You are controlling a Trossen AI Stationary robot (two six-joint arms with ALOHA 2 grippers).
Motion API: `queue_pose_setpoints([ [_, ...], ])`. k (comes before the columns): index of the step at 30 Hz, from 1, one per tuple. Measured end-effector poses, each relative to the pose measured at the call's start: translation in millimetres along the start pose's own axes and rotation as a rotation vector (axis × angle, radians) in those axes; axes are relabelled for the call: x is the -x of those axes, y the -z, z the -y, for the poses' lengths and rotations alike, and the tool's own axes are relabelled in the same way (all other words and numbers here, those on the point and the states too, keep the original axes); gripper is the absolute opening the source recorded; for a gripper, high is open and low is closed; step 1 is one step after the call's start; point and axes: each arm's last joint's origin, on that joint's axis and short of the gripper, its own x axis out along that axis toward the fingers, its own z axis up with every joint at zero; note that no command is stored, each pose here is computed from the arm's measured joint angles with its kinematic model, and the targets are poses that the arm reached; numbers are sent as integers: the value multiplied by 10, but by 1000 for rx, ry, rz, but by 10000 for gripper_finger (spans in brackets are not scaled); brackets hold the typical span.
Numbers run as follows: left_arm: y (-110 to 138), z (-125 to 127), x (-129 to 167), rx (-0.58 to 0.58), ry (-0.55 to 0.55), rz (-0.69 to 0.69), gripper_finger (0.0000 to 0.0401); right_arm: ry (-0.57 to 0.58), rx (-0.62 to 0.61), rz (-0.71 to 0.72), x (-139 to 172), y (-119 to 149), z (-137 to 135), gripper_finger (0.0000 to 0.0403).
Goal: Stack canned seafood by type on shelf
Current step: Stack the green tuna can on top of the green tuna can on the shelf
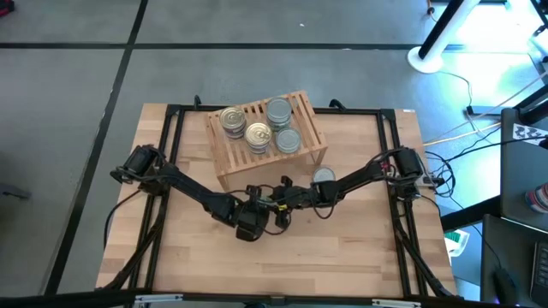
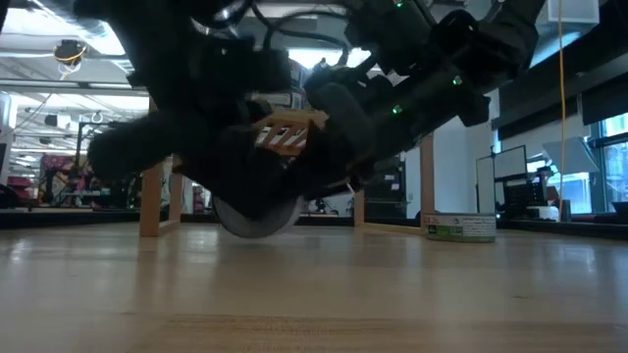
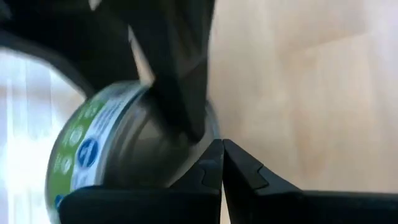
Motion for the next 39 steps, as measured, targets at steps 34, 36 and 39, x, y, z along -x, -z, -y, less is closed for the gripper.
queue_pose_setpoints([
  [34,-261,-540,1353,106,-158,410,1,-106,-351,104,1467,-1062,262,148],
  [36,-279,-568,1339,91,-171,417,1,-92,-396,135,1608,-1131,348,152],
  [39,-328,-634,1328,89,-194,450,1,-67,-453,163,1794,-1196,478,152],
])
